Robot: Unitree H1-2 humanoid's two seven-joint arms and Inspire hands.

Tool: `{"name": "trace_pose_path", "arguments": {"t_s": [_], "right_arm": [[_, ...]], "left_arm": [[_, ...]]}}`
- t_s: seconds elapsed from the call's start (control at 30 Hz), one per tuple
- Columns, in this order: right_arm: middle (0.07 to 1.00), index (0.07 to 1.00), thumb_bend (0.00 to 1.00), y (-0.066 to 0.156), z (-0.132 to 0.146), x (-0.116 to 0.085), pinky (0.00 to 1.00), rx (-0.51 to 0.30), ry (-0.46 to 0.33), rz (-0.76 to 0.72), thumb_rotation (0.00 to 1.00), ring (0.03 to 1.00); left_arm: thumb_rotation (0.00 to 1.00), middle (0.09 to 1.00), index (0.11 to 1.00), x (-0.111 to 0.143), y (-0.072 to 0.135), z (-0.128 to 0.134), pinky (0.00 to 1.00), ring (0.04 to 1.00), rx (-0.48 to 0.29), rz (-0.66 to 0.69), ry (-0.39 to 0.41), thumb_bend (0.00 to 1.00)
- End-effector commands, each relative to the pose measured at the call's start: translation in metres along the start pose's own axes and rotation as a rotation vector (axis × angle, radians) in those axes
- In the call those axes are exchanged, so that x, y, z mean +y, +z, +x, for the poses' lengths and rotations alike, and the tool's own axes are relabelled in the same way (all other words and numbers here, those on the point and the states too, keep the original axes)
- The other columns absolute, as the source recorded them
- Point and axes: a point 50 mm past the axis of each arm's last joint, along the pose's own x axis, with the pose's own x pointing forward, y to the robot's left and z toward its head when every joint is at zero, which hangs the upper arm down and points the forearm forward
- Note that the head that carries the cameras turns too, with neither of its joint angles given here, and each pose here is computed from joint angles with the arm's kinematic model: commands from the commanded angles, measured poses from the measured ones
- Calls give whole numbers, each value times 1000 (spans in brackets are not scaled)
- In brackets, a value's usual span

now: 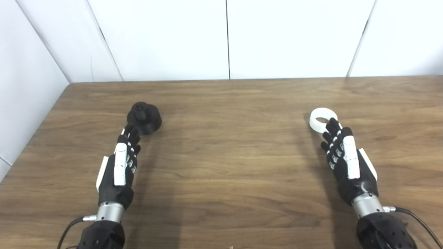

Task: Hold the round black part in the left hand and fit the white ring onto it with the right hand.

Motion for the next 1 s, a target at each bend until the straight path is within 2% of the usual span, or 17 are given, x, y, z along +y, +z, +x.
{"name": "trace_pose_path", "arguments": {"t_s": [0.0, 0.43, 0.53, 0.63, 0.67, 0.73, 0.77, 0.8, 0.83, 0.9, 0.97], "right_arm": [[1000, 991, 497, 18, 6, 5, 1000, -82, 17, 4, 1000, 1000], [1000, 993, 508, 18, 6, 4, 1000, -85, 15, 1, 1000, 1000], [1000, 994, 504, 18, 7, 4, 1000, -88, 19, 1, 1000, 1000], [1000, 991, 503, 17, 7, 4, 1000, -84, 20, 2, 1000, 1000], [1000, 990, 503, 16, 7, 4, 1000, -84, 19, 2, 1000, 1000], [1000, 994, 509, 15, 8, 3, 1000, -86, 22, 3, 1000, 1000], [1000, 995, 510, 14, 9, 2, 1000, -87, 24, 5, 1000, 1000], [1000, 997, 511, 14, 10, 1, 1000, -89, 24, 7, 1000, 1000], [1000, 997, 512, 13, 11, 0, 1000, -89, 22, 8, 1000, 1000], [1000, 995, 511, 12, 13, 0, 1000, -88, 22, 11, 1000, 1000], [1000, 990, 514, 11, 14, 1, 1000, -86, 22, 15, 1000, 1000]], "left_arm": [[1000, 1000, 1000, 2, 12, 5, 1000, 1000, -64, 27, -11, 546], [992, 1000, 1000, 2, 11, 6, 1000, 1000, -59, 19, -16, 557], [958, 1000, 1000, 6, 14, 8, 1000, 1000, -59, 91, -31, 549], [670, 996, 971, 25, 28, 17, 1000, 1000, -54, 320, 37, 621], [630, 995, 965, 36, 36, 23, 1000, 1000, -56, 383, 60, 637], [505, 996, 962, 52, 51, 33, 969, 995, -53, 479, 85, 745], [487, 997, 962, 60, 61, 39, 964, 994, -48, 525, 93, 764], [452, 1000, 965, 65, 70, 43, 986, 999, -38, 573, 103, 840], [450, 1000, 965, 71, 80, 49, 988, 999, -27, 621, 109, 850], [377, 1000, 971, 81, 98, 60, 986, 1000, -20, 707, 111, 884], [376, 1000, 983, 87, 111, 69, 957, 1000, -21, 805, 104, 901]]}}
